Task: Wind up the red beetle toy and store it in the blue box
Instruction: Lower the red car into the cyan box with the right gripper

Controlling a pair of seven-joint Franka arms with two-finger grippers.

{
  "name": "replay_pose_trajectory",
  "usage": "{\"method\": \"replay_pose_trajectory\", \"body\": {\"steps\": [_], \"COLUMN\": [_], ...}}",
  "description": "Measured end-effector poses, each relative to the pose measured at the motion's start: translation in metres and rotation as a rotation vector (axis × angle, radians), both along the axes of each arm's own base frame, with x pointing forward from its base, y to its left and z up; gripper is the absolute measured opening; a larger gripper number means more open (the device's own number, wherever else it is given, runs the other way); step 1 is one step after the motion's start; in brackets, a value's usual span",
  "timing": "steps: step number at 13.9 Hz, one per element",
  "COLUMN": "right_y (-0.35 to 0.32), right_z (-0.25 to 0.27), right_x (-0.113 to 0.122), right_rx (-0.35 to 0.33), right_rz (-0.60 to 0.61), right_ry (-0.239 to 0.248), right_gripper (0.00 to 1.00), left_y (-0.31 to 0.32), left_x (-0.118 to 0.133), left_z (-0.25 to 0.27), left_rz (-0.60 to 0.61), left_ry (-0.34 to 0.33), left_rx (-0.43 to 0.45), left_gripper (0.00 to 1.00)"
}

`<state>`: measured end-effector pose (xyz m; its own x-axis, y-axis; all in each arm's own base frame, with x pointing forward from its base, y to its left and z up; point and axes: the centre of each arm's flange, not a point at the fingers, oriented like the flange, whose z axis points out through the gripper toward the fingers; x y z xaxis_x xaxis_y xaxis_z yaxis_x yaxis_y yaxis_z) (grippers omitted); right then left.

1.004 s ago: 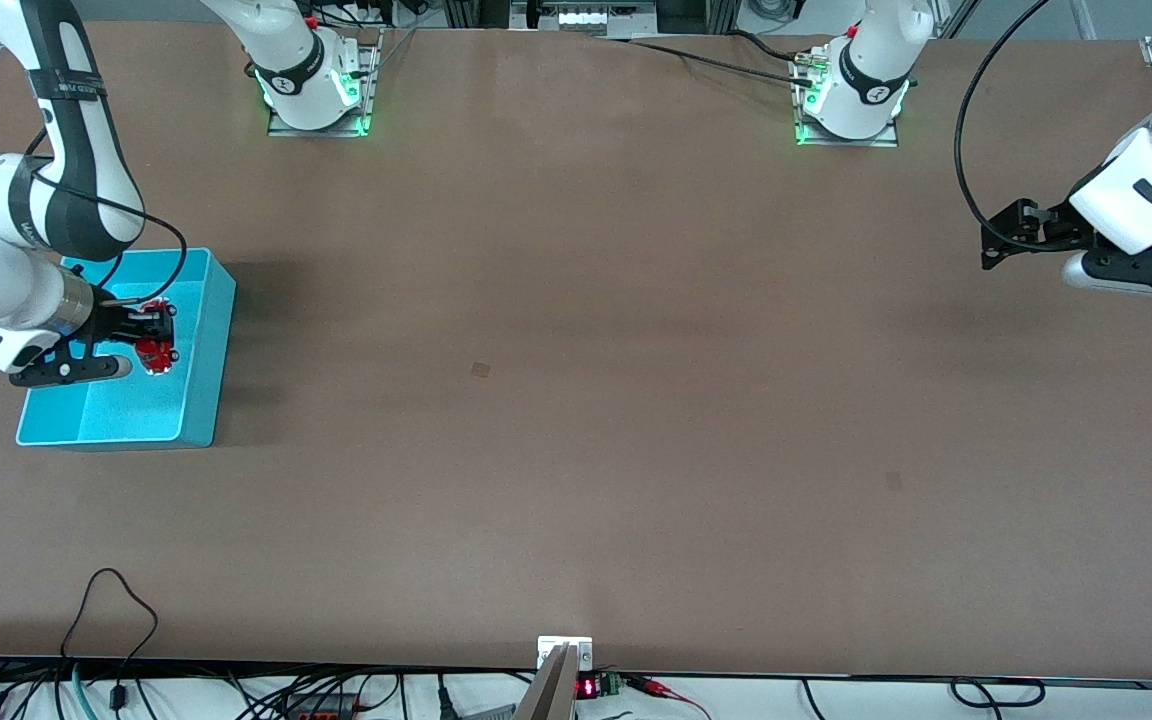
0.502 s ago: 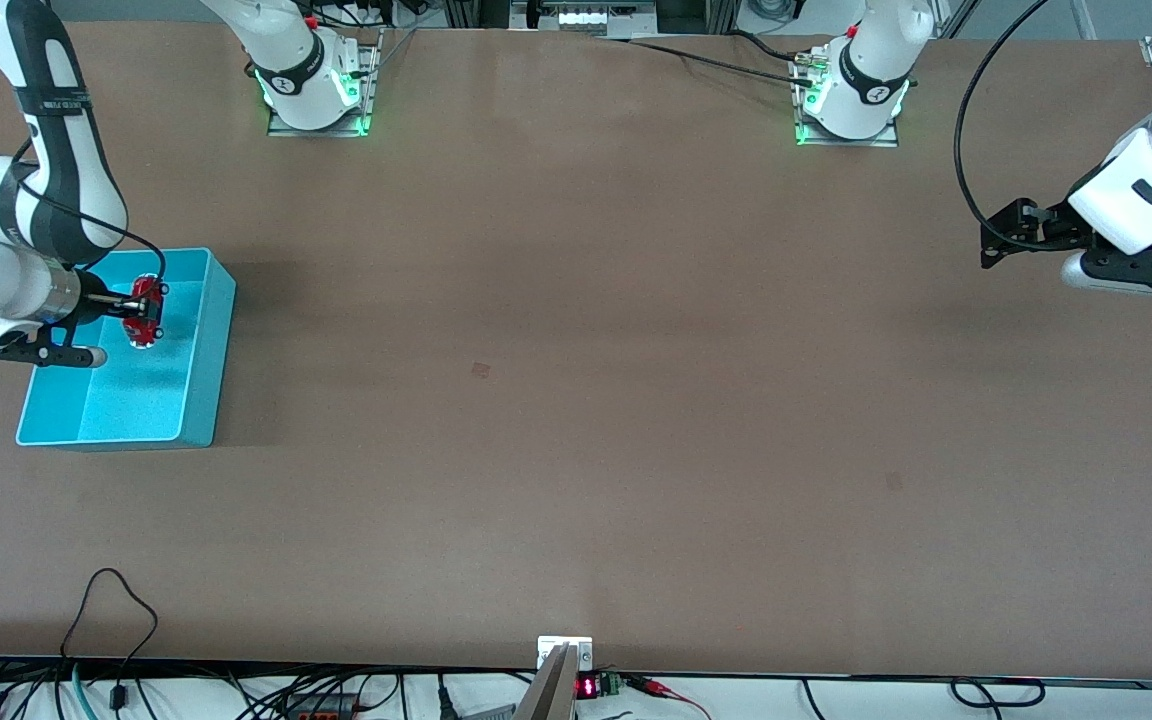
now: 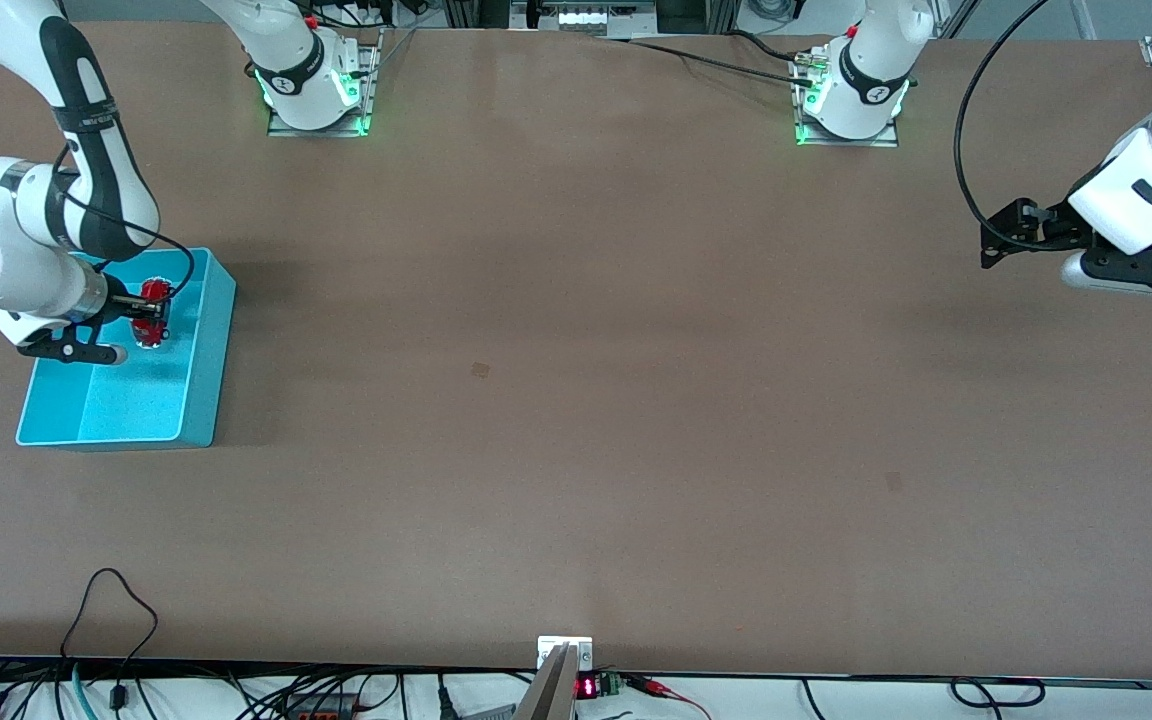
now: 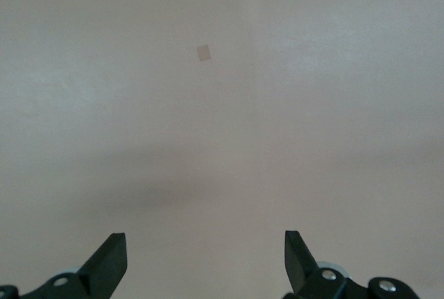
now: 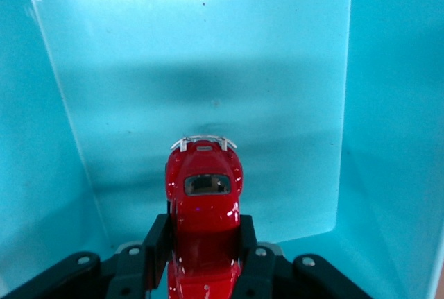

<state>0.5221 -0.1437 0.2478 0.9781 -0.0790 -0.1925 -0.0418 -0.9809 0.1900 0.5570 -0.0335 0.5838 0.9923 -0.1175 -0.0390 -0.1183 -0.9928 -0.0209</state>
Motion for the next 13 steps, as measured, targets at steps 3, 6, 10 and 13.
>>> {"method": "replay_pose_trajectory", "body": {"steps": [3,6,10,13], "right_y": [-0.011,-0.018,-0.018,-0.018], "right_z": [-0.007,-0.016,-0.036,-0.044], "right_x": [-0.005,-0.008,-0.01,-0.011], "right_rx": [0.001,0.006,0.007,0.008], "right_rz": [0.082,0.113,0.119,0.121], "right_ry": [0.015,0.026,0.045,0.054], "right_gripper": [0.44,0.44,0.44,0.59], "left_y": [0.0,0.0,0.0,0.0], "left_x": [0.0,0.0,0.0,0.0], "left_z": [0.0,0.0,0.0,0.0], "left_rz": [0.0,0.0,0.0,0.0], "left_ry": [0.0,0.0,0.0,0.0], "left_rx": [0.0,0.0,0.0,0.0], "left_gripper": [1.0,1.0,1.0,1.0]}}
